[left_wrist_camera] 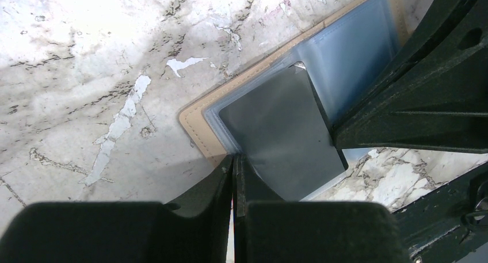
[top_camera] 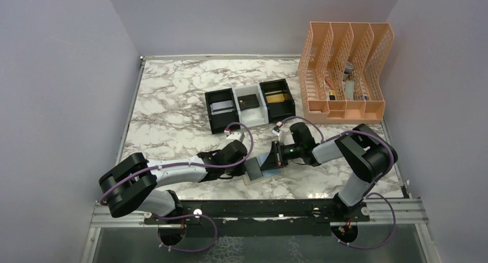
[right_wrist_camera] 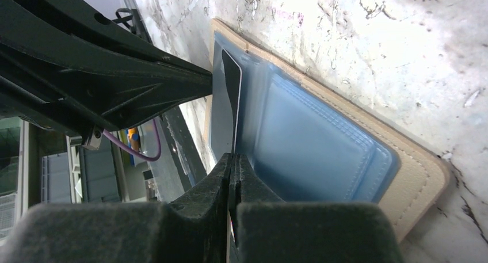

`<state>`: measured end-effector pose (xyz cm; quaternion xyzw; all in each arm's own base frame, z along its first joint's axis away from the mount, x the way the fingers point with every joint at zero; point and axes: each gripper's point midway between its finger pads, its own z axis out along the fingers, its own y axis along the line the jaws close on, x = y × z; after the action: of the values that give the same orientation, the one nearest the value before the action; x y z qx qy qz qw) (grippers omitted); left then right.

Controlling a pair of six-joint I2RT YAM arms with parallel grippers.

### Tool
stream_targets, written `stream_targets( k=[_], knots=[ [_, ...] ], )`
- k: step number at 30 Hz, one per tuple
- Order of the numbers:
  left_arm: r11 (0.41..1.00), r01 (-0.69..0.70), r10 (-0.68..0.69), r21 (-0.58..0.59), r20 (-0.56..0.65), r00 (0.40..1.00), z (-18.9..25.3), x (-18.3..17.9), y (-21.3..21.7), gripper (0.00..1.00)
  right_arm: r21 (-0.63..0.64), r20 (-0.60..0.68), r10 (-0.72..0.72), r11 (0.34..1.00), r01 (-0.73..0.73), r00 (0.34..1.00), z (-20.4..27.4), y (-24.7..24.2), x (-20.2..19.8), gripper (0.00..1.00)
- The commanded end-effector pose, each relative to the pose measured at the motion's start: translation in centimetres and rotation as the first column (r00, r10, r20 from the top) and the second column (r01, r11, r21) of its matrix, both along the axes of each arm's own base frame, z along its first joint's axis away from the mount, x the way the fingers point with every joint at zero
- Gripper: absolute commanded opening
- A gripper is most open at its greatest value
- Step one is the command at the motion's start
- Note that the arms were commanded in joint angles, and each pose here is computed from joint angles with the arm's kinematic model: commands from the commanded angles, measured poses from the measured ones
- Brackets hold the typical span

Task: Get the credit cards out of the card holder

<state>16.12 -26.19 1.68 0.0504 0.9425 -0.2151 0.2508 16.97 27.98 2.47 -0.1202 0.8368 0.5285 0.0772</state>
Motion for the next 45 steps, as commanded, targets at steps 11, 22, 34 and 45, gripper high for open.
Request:
stream_targets(
  k=[11,22,34,45],
  knots=[
    [0.985,0.009,0.003,0.171,-0.069,0.998,-3.6,-2.1,3.8,0.08,-0.047,0.063,-0.021,0.999,0.024,0.998,0.3,-1.5,0.8,0.01],
    [0.992,-0.008,0.013,0.128,-0.037,0.999,-2.1,-1.6,3.3,0.1,-0.066,0.071,-0.031,0.997,0.036,0.997,0.1,-2.0,1.2,0.01],
    [0.996,0.031,-0.024,-0.079,0.08,0.997,4.1,0.5,-1.2,0.24,-0.036,0.036,-0.035,0.999,0.036,0.999,-0.5,-1.8,0.7,0.01],
    [0.996,0.092,-0.092,0.005,0.002,0.996,-0.3,-0.8,-1.7,0.14,-0.012,0.046,-0.022,1.0,0.023,0.999,0.0,-1.5,0.9,0.01]
  ],
)
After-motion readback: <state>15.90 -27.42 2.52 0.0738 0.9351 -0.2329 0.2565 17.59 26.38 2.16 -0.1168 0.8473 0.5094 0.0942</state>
